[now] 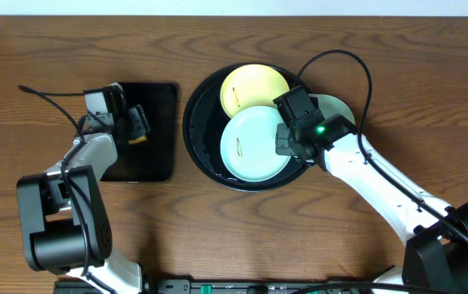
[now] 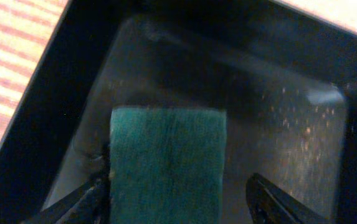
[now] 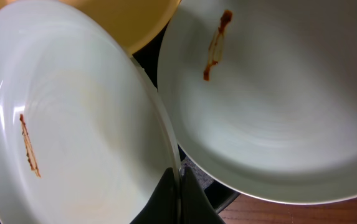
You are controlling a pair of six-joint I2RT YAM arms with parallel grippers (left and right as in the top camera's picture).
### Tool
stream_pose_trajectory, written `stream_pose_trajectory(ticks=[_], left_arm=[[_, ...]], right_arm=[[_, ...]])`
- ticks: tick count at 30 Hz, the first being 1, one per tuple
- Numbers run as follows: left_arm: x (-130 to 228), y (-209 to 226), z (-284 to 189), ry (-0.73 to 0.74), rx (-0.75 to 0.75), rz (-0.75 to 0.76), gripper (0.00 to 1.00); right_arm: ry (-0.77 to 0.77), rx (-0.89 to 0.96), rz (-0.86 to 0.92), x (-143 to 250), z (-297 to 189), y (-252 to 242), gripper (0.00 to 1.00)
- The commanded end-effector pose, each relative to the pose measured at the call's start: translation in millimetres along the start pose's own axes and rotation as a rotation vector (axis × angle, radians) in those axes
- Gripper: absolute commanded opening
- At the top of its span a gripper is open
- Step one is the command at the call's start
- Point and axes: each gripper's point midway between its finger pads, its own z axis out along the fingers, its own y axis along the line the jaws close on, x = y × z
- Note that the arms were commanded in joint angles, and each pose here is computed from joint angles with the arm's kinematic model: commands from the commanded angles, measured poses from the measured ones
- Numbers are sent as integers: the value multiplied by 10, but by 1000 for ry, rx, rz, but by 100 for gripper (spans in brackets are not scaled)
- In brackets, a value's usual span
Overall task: Clean dirty plates on tray and stack at the side
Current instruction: 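Lower left gripper onto the green sponge and grasp it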
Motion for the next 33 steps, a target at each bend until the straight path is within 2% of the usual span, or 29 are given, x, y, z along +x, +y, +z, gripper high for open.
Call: stream_pose_trajectory(ticks=[1, 3, 7, 9, 16, 18, 21, 27, 30, 33], left_arm=[[15, 26, 145, -1, -17, 6, 69], [37, 35, 210, 0, -17, 6, 67], [88, -9, 220, 22, 11, 4, 44], [76, -134, 132, 31, 76, 4, 40], [139, -311, -409, 97, 119, 7, 41], [182, -335, -474, 115, 120, 11, 41], [196, -341, -496, 121, 119, 12, 48], [396, -277, -463, 200, 93, 3, 49], [390, -258, -449, 194, 84, 4, 60], [367, -266, -443, 184, 86, 5, 66]], right_arm=[[-1, 8, -14, 13, 14, -5, 1], [-1, 8, -15, 14, 14, -4, 1], [-2, 8, -14, 12, 14, -4, 1], [-3, 8, -14, 10, 14, -3, 1], [-2, 8, -14, 11, 14, -3, 1], [-2, 7, -14, 11, 14, -2, 1], [-2, 7, -14, 11, 14, -2, 1], [-1, 8, -14, 14, 14, -4, 1], [-1, 8, -14, 13, 14, -4, 1], [-2, 8, -14, 11, 14, -3, 1]])
